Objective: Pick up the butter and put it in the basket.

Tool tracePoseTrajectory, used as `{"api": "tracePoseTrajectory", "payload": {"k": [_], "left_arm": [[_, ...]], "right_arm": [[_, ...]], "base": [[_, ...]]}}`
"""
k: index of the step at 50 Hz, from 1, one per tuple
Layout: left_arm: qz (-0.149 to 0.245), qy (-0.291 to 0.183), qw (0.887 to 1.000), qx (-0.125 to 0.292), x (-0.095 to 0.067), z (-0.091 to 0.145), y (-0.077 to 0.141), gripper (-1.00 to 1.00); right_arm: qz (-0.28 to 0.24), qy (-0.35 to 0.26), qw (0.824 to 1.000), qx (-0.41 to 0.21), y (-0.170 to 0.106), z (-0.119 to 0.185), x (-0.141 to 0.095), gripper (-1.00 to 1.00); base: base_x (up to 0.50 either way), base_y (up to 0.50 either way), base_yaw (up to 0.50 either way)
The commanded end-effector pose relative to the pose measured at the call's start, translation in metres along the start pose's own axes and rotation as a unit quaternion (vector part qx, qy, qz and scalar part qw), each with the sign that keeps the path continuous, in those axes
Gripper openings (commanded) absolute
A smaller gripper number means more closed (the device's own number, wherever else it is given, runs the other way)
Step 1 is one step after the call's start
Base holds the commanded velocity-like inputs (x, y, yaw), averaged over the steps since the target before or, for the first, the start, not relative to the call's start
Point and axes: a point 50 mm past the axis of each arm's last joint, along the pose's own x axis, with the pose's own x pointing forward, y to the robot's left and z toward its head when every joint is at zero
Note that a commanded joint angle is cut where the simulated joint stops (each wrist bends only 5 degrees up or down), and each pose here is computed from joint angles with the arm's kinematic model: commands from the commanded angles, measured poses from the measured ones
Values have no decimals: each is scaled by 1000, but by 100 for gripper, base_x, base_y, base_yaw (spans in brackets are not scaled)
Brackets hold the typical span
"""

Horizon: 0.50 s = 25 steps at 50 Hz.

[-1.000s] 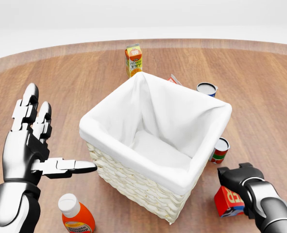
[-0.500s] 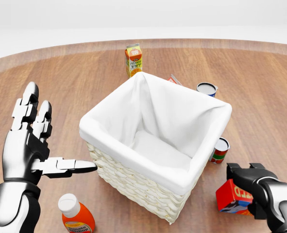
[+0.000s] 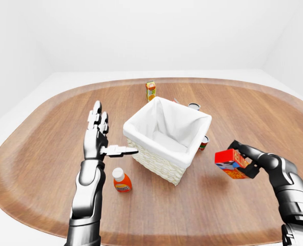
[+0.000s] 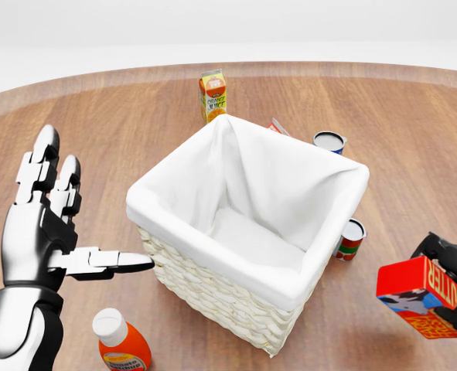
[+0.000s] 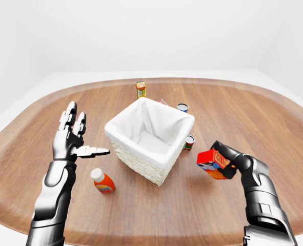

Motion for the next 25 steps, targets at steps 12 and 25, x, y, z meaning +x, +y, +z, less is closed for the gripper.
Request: {"api": "tracePoseTrajectory", "payload": {"k": [12,25], "left_arm": [[1,-6,1000,0,0,3,0,100],[3,-7,1000,0,0,3,1,100]], "right_arm": [[-173,-186,966,49,-100,69,-47,-100],[-247,-322,913,35,-136,139,-83,-100]], "base": [[0,0,0],[0,0,0]]}}
